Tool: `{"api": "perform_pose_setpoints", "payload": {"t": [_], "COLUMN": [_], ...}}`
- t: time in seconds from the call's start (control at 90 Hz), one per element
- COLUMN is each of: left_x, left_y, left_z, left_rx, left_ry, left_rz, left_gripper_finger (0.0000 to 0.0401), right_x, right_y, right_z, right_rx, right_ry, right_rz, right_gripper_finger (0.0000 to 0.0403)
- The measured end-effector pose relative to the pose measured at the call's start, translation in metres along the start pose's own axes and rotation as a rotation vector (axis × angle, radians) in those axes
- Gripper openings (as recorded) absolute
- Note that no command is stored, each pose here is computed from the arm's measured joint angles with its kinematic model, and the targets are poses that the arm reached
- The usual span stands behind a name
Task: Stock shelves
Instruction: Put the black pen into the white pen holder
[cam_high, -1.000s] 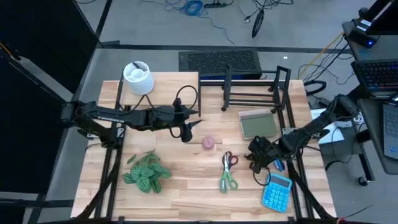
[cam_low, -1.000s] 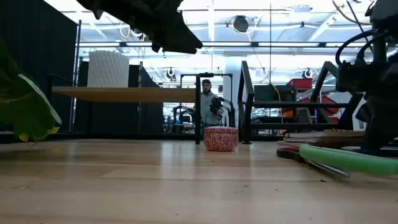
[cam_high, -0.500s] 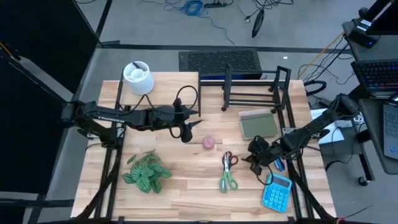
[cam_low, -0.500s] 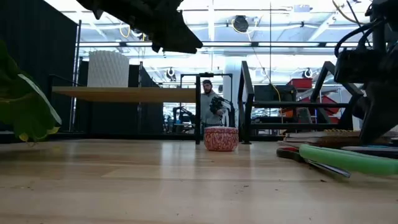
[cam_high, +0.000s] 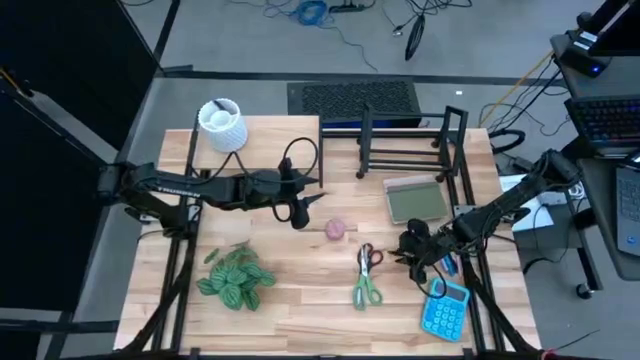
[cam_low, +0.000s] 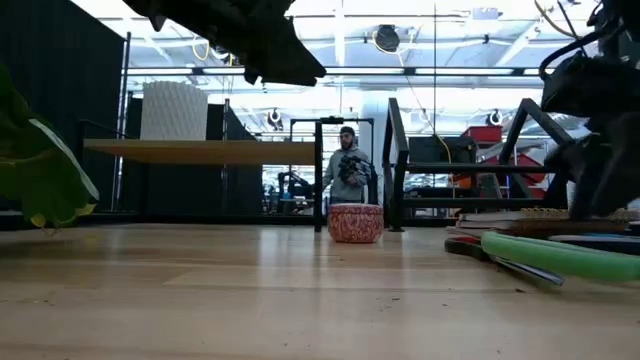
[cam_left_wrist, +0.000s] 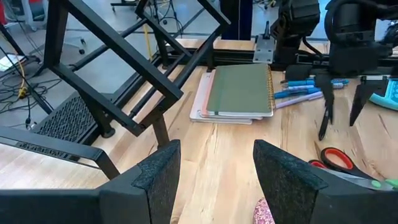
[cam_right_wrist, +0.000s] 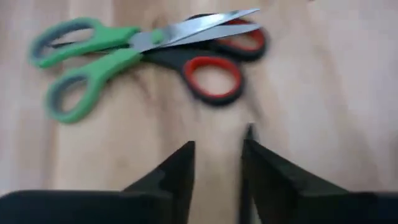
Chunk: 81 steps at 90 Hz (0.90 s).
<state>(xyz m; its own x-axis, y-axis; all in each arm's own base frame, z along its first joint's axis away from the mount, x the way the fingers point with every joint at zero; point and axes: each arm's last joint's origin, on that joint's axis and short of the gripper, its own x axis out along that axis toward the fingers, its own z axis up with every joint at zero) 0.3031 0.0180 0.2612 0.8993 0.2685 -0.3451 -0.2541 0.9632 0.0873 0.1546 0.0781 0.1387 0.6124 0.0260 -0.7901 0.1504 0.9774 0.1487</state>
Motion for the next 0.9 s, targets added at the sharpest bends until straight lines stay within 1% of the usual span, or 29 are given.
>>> {"api": "perform_pose_setpoints", "payload": {"t": [0.056,0.144,0.233,0.322,0.444,0.544,0.789,0.833,0.9], "left_x": [0.000,0.000,0.000,0.000,0.000,0.000,0.000,0.000,0.000], "left_y": [0.000,0.000,0.000,0.000,0.000,0.000,0.000,0.000,0.000], "left_z": [0.000,0.000,0.000,0.000,0.000,0.000,0.000,0.000,0.000], "left_rx": [0.000,0.000,0.000,0.000,0.000,0.001,0.001,0.001,0.001], "left_ry": [0.000,0.000,0.000,0.000,0.000,0.001,0.001,0.000,0.001], "left_rz": [0.000,0.000,0.000,0.000,0.000,0.000,0.000,0.000,0.000], "left_gripper_finger": [0.0190,0.0190,0.0190,0.0190,0.0190,0.0190,0.0190,0.0190,0.0190], "right_x": [0.000,0.002,0.006,0.013,0.022,0.027,0.035,0.035,0.035], "right_y": [-0.002,-0.002,-0.001,-0.001,0.000,0.001,0.002,0.002,0.003], "right_z": [-0.002,-0.004,-0.007,-0.010,-0.011,-0.011,-0.014,-0.014,-0.014], "right_rx": [-0.003,0.041,0.043,0.021,0.012,0.014,0.057,0.054,0.055], "right_ry": [0.022,0.042,0.062,0.089,0.083,0.076,0.097,0.100,0.099], "right_rz": [-0.019,-0.035,-0.052,-0.077,-0.122,-0.142,-0.159,-0.158,-0.157], "right_gripper_finger": [0.0159,0.0176,0.0178,0.0170,0.0149,0.0122,0.0020,0.0013,0.0013]}}
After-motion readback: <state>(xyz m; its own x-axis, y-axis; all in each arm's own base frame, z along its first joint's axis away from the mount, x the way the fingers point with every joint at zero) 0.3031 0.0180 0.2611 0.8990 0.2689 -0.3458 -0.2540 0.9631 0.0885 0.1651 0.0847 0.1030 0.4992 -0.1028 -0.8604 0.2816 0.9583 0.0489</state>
